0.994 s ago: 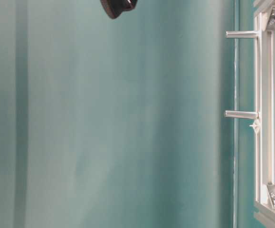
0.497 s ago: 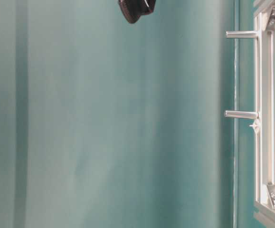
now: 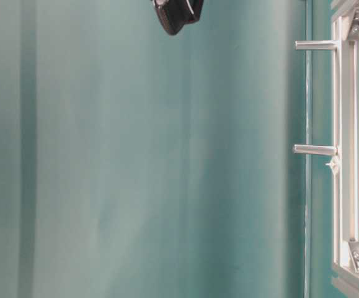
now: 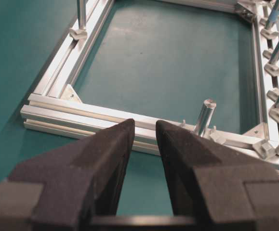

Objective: Move the cable alternately left and right between 8 closely spaced pins so it hooks onto each one.

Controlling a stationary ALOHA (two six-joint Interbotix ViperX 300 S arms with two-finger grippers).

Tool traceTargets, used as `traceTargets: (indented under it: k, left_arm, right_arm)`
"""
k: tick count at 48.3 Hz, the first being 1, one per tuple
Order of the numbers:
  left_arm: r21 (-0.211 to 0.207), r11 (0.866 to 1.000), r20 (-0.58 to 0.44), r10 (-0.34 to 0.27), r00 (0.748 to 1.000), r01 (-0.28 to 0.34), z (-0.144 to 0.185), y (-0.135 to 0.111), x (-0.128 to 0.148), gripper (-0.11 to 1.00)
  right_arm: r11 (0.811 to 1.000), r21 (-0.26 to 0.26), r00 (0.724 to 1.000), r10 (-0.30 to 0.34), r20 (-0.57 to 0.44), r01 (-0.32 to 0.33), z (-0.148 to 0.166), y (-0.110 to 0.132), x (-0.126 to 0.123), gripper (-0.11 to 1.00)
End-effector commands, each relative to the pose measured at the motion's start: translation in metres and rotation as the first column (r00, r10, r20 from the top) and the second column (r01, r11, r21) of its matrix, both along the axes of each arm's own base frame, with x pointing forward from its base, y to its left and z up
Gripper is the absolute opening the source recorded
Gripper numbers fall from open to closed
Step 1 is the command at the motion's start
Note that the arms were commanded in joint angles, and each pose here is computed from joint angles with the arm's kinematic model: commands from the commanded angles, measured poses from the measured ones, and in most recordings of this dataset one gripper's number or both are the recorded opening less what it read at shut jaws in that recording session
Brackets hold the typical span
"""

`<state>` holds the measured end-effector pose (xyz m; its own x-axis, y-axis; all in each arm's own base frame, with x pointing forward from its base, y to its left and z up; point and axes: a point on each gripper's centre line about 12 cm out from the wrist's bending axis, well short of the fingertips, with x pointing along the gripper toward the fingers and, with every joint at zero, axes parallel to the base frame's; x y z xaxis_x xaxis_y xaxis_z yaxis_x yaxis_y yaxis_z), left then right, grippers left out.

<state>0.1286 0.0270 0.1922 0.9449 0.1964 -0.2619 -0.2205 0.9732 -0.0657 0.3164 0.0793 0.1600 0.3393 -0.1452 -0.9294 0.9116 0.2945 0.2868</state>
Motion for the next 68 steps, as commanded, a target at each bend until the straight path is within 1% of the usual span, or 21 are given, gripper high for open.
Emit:
traceTargets:
  k: [1, 25, 34, 42, 50, 58, 68]
  left_arm:
    - [0.005, 1.000, 0.021, 0.005, 1.000, -0.006, 0.010, 0.001, 0.002, 0.38]
    - [0.005, 1.000, 0.021, 0.005, 1.000, -0.006, 0.010, 0.001, 0.002, 0.38]
    - [0.003, 1.000, 0.021, 0.006, 1.000, -0.006, 0.010, 0.001, 0.002, 0.37]
    - [0.004, 1.000, 0.023, 0.006, 1.000, -0.006, 0.010, 0.001, 0.002, 0.37]
    - [0.005, 1.000, 0.021, 0.005, 1.000, -0.006, 0.010, 0.001, 0.002, 0.37]
    - [0.005, 1.000, 0.021, 0.005, 1.000, -0.006, 0.010, 0.001, 0.002, 0.38]
    - [0.005, 1.000, 0.021, 0.005, 1.000, -0.006, 0.010, 0.001, 0.002, 0.37]
  right_arm:
    - [1.000, -0.005, 0.999, -0.003, 0.037, 0.003, 0.010, -0.004, 0.007, 0.15]
    - [0.996, -0.061, 0.997, -0.065, 0.037, 0.067, 0.009, -0.044, 0.012, 0.15]
    - [0.995, -0.071, 0.997, -0.069, 0.034, 0.071, 0.009, -0.053, 0.013, 0.15]
    - [0.994, -0.073, 0.996, -0.079, 0.030, 0.081, 0.008, -0.057, 0.013, 0.15]
    - [0.995, -0.070, 0.996, -0.074, 0.041, 0.077, 0.010, -0.056, 0.015, 0.15]
    - [0.993, -0.094, 0.997, -0.065, 0.048, 0.069, 0.013, -0.059, 0.019, 0.15]
    - [0.992, -0.100, 0.996, -0.069, 0.060, 0.075, 0.013, -0.062, 0.032, 0.15]
